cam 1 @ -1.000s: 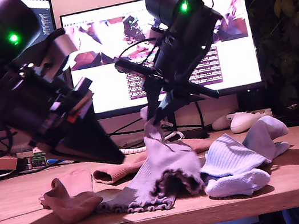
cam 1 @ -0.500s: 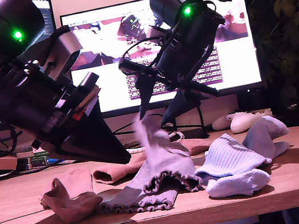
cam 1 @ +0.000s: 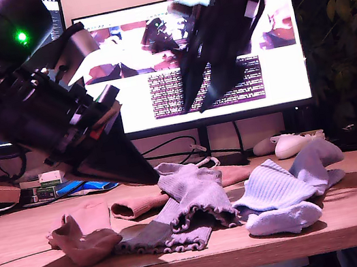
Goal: Pair up the socks based on colour and pattern, by placing them on top of one another
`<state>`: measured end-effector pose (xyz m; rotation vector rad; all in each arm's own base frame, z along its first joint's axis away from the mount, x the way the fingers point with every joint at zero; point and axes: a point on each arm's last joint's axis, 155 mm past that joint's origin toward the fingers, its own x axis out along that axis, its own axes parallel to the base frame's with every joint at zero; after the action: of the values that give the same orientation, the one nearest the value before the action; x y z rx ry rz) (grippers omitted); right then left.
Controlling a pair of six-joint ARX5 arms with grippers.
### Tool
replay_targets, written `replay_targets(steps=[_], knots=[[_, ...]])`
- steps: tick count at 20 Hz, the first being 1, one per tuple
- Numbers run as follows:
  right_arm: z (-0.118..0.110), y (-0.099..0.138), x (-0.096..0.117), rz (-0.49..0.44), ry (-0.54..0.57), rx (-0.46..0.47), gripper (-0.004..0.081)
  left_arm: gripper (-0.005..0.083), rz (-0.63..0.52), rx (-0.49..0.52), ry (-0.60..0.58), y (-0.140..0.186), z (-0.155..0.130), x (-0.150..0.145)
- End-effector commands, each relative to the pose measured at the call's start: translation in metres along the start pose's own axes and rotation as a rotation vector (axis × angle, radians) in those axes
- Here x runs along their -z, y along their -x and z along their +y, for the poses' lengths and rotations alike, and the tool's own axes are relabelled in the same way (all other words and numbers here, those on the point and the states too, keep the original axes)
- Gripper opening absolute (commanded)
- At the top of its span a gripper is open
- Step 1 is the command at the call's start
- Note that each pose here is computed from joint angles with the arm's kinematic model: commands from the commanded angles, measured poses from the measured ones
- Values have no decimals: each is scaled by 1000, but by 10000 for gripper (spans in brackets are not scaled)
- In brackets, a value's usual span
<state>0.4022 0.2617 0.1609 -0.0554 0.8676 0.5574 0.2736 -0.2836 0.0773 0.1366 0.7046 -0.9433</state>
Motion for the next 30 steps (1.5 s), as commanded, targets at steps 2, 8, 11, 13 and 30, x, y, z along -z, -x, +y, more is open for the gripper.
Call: replay_targets(steps=[2, 8, 11, 13, 30], knots=[[-10, 23, -10, -47, 48, 56, -7, 139, -27, 5, -89, 1, -5, -6], [-8, 89, -12, -272, 95, 72, -8, 162, -31, 0, -277, -1, -11, -7], [-7, 124, 6, -391, 136, 75, -8, 274, -44, -21, -369, -2, -8, -11], [-5, 149, 19, -473, 157, 72, -8, 290, -49, -23, -393, -5, -7, -12], [-10, 194, 89, -493, 159, 81, -8, 331, 184, -58, -420, -73, 4, 27]])
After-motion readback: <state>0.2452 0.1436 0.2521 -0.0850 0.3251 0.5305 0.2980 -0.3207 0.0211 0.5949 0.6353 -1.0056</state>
